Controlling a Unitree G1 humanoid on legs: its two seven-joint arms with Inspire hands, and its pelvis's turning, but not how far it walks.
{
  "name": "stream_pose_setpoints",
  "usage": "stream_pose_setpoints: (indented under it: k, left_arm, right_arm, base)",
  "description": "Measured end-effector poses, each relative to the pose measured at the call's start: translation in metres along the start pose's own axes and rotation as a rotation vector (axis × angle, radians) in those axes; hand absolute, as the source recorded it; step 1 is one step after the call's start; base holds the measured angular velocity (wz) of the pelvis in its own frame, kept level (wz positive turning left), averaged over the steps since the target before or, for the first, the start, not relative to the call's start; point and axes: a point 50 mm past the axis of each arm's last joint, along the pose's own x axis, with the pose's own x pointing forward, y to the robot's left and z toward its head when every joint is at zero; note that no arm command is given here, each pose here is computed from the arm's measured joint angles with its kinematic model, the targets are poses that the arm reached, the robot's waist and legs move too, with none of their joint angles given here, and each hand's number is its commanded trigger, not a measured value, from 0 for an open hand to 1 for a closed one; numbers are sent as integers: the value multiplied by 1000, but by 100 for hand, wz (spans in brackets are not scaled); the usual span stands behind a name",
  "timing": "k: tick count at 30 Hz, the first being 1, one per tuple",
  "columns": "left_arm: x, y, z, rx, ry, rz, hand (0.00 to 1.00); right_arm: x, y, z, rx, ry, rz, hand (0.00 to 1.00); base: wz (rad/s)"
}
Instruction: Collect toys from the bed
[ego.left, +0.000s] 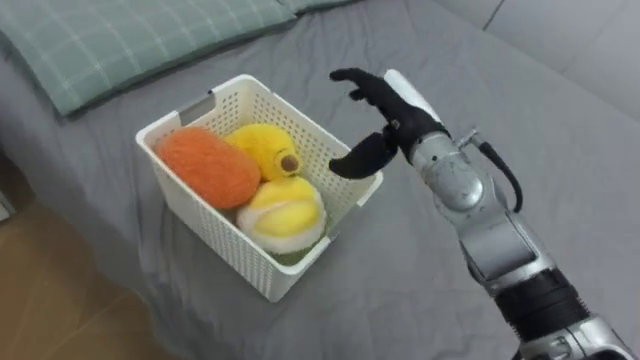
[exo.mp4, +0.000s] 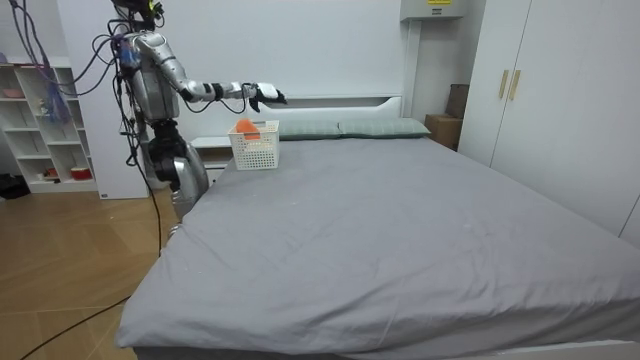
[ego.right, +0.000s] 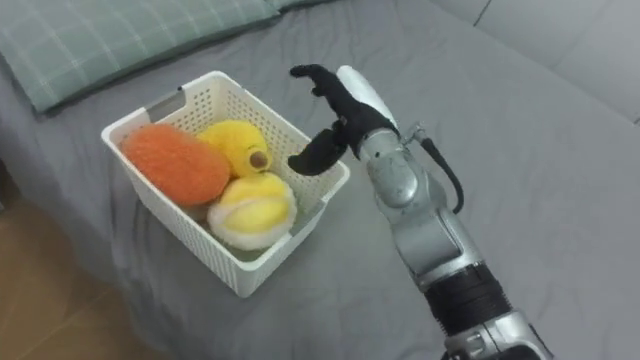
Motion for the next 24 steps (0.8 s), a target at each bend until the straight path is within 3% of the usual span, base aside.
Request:
stream_pose_setpoints:
  k: [9, 16, 24]
  left_arm:
    - [-1, 4, -7, -80, -55, 17, 0]
    - [-5, 7, -40, -148, 40, 24, 0]
    - [-7, 10, -52, -187, 86, 28, 0]
  right_arm:
    - [-38, -51, -35, 106, 37, -281, 0]
    - [-55, -94, -48, 203, 50, -512, 0]
    - [-90, -79, -97, 201, 256, -502, 0]
  base:
    - [-60]
    - [-33]
    - [-13]
